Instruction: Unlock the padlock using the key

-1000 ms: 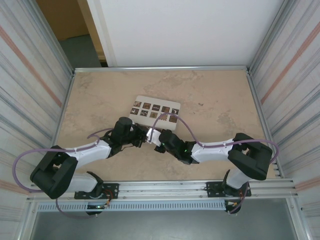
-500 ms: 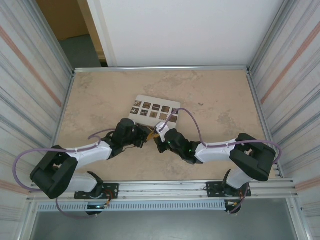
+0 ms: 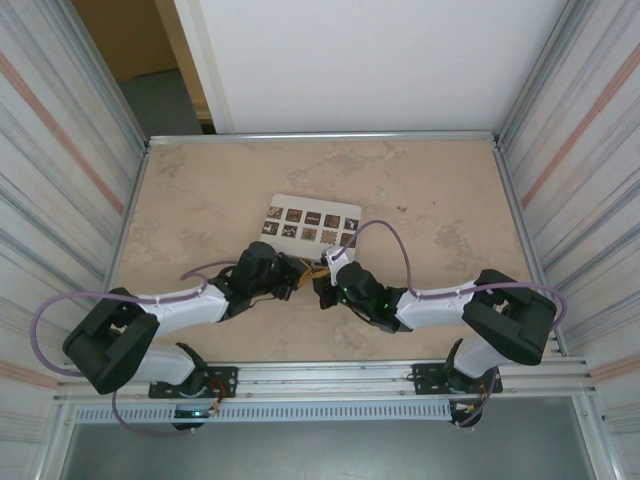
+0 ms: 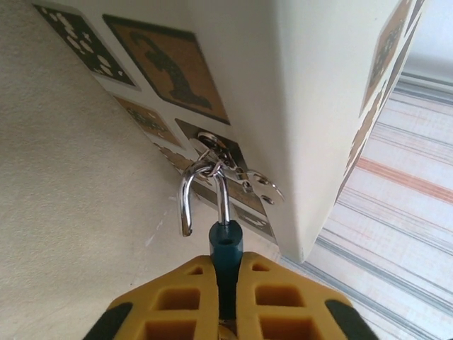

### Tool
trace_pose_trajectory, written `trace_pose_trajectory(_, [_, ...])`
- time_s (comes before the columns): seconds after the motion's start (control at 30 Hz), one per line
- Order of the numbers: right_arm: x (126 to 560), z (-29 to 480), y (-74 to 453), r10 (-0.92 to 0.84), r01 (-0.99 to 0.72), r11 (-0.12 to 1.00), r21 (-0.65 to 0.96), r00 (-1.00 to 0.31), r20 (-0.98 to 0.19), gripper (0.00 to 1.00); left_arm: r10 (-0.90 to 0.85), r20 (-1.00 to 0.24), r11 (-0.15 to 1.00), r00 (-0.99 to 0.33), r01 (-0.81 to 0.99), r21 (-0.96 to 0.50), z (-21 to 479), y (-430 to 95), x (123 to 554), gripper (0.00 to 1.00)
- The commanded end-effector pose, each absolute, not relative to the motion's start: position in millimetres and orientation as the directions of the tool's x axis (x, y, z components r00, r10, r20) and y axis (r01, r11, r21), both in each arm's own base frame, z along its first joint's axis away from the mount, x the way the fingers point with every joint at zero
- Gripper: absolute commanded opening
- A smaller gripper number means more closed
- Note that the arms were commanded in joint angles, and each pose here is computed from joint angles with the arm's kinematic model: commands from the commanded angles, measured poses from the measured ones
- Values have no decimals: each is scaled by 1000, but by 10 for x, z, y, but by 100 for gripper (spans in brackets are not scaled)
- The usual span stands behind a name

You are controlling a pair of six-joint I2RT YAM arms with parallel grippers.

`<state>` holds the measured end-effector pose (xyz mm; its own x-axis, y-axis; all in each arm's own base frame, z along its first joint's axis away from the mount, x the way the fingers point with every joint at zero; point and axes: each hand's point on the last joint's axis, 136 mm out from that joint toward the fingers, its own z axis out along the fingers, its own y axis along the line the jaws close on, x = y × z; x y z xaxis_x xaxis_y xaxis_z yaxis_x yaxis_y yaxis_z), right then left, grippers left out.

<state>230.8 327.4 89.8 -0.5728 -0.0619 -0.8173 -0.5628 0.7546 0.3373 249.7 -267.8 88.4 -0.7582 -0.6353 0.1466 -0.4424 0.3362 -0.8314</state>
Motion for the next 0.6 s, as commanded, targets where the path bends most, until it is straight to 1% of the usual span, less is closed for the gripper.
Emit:
trace_pose_trajectory(0.0, [2487,976,3077,128,-409,794,449,-610,-782,0,-600,128,397,-790,-433,-809,812,-2686,2368,28])
trace_pose_trajectory(0.1, [2458,896,3013,165,-364,795,486,-641,-750,0,-609,100,422,-787,-429,-799,809,-2629,2370,47])
trace_pose_trajectory(0.13, [2441,876,2990,186,-343,791,506,-653,-734,0,-610,87,434,-787,-424,-795,820,-2607,2369,51])
trace_pose_trajectory(0.2, [2414,846,2941,226,-306,782,543,-672,-705,0,-613,52,460,-788,-409,-788,857,-2553,2369,57])
trace_pose_trajectory(0.3, [2384,846,2880,277,-265,764,588,-690,-669,0,-618,-23,506,-786,-375,-777,976,-2451,2387,61])
trace_pose_trajectory(0.4, [2382,838,2819,338,-207,731,650,-718,-608,0,-617,-120,557,-778,-323,-765,1168,-2333,2426,63])
trace_pose_trajectory(0.47, [2382,811,2791,378,-157,696,700,-750,-543,0,-610,-189,589,-769,-282,-757,1326,-2254,2447,64])
trace_pose_trajectory(0.53, [2369,742,2757,428,-62,656,753,-790,-438,0,-594,-266,630,-759,-234,-740,1491,-2170,2460,64])
trace_pose_trajectory(0.57, [2358,730,2757,445,-37,635,772,-799,-404,0,-583,-302,649,-754,-209,-731,1568,-2137,2465,64])
